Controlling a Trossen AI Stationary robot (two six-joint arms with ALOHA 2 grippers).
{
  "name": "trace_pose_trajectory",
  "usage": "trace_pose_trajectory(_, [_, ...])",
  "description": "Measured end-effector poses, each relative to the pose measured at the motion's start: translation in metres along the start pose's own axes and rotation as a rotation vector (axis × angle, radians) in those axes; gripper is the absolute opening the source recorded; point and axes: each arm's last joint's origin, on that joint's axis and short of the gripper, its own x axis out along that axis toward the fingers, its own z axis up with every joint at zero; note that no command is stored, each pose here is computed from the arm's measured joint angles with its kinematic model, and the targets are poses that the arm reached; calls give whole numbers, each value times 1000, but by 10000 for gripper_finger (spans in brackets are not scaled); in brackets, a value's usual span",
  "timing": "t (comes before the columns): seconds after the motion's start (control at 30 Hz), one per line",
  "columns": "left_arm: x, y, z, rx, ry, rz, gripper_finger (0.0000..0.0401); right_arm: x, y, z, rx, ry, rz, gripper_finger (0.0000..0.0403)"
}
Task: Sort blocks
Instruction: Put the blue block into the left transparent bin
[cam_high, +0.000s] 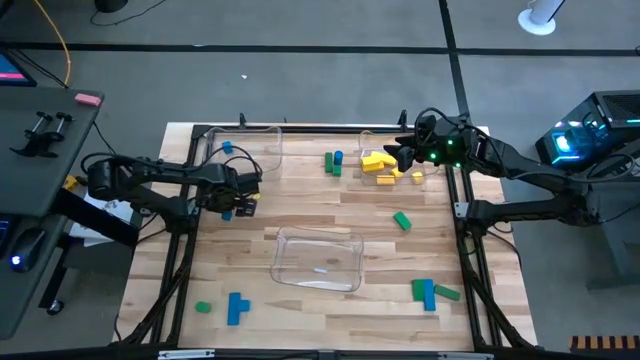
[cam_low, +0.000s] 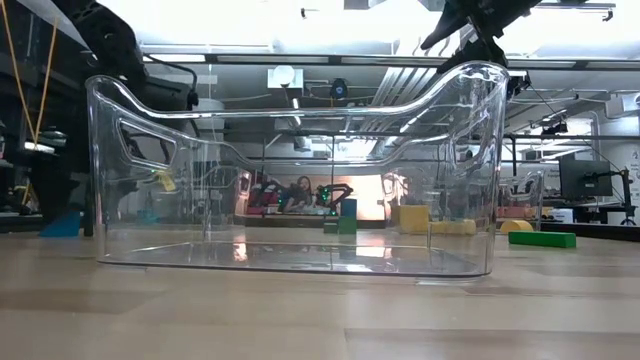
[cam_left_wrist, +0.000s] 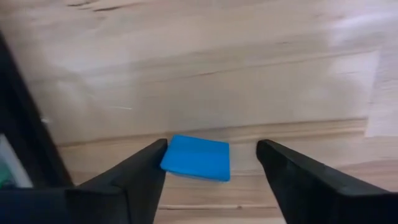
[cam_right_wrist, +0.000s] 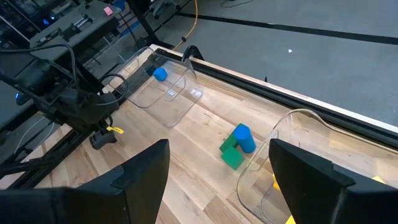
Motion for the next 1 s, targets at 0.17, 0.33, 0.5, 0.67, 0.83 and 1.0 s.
trace_pose_trajectory(0.17, [-2,-5,-1,18,-6,-30,187,0,0,0,-1,1,-1,272])
trace_pose_trajectory(0.33, [-2,-7,-2,55,-9,-47,111,0,0,0,-1,2,-1,272])
trace_pose_trajectory(0.5, [-21,-22,2,121,-29,-228,101,0,-1,-1,-2,9,-5,272])
trace_pose_trajectory(0.67, [-103,-33,21,170,-350,-479,101,0,-1,-2,1,17,-12,272])
trace_pose_trajectory(0.83, [-190,-9,44,155,-764,-475,101,0,-1,-2,23,17,-13,272])
trace_pose_trajectory(1.0, [-191,11,78,148,-721,-294,101,0,-1,-2,20,22,-15,272])
